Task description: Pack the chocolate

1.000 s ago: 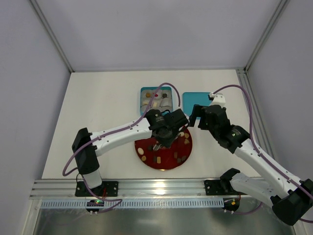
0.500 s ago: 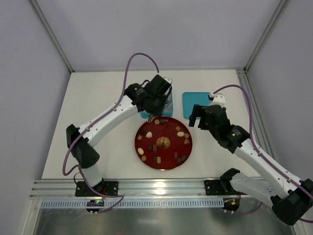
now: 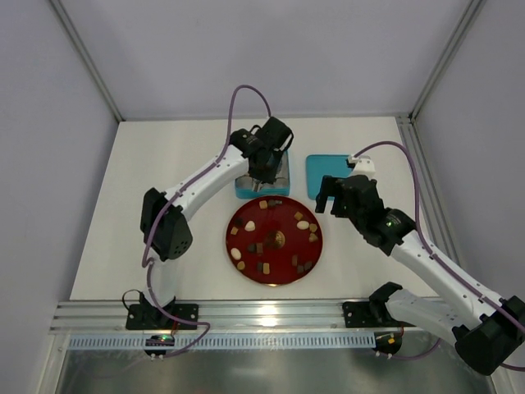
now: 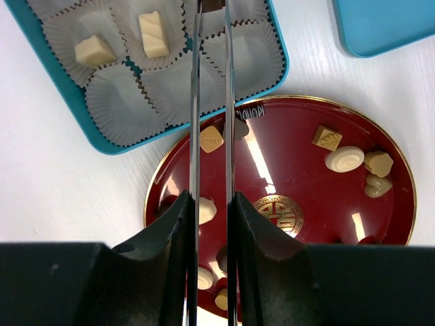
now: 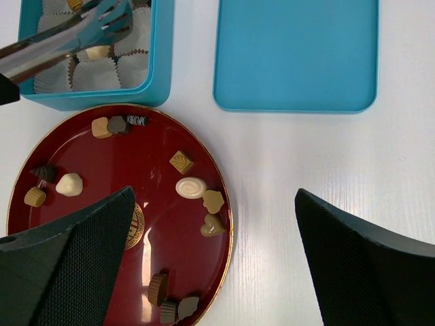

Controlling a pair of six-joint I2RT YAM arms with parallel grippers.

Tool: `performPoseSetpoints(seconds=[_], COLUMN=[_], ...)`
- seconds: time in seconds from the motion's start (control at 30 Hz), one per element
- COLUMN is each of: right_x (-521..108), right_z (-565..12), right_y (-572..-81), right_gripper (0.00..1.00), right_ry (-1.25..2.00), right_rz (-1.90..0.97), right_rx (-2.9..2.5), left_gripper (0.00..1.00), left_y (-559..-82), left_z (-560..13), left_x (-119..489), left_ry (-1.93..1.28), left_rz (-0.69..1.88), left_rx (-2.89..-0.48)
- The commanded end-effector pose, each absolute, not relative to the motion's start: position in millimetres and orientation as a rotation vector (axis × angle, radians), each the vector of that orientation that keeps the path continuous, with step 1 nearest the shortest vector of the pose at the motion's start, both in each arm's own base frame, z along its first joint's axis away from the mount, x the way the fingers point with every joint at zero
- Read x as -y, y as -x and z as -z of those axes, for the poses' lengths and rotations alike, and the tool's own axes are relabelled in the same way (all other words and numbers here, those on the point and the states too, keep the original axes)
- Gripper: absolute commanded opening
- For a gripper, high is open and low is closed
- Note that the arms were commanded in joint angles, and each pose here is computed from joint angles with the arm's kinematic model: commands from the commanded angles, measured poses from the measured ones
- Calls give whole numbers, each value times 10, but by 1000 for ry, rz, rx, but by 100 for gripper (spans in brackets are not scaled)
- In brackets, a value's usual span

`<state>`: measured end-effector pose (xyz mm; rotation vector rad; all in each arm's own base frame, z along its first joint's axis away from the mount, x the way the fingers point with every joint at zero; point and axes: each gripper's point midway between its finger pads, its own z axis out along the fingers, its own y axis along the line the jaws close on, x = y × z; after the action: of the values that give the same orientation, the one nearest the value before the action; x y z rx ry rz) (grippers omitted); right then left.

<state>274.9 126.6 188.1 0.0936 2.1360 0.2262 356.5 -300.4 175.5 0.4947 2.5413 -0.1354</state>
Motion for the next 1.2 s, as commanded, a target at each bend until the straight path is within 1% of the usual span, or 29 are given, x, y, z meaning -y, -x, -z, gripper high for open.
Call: performPoseSetpoints(seconds=[0.0,0.27,0.43,0.63,0.9,0.97,1.03,1.1,1.17], right_x=[-1310,-1304,-1305,-1309,-1306,-1301,-1299,-1305,-1306], right_z=[-2121,-2094,-2087,-2085,-2080,-2077,-2073,-2082,-2078], right_y=[-2850,-2847,-2843,-2839,-2833,-2833,-2835,-2836,-2837], right_gripper=[100,100,100,100,100,100,100,100,100], right_ry=[-105,-108,-107,-108,-108,-111,-110,-109,-109], right_rz=[-263,-264,-265,-270,-270,-269,-266,-272,-271], right_rx=[-2069,-2072,-2072,-2073,-2073,-2074,-2075,-2072,-2073], left_gripper=[20,21,24,25,31,34,34,36,37], left_y=[-3717,-3758,-3785,-3809,-3831,-3833,-3837,-3837,-3842], left_z=[-1962,-1817,-1786,-1713,-1688,-1679,-1682,-1682,-1686], left_x=[3114,3119,3132,3128,3147,3151,3144,3144,3137], left_ry=[-494,-508,-508,-512,-513,-516,-516,-518,-518], left_rz=[187,163,161,149,149,149,148,147,146], left_rx=[-2462,-2481,-2481,-2492,-2490,-2491,-2491,-2491,-2491])
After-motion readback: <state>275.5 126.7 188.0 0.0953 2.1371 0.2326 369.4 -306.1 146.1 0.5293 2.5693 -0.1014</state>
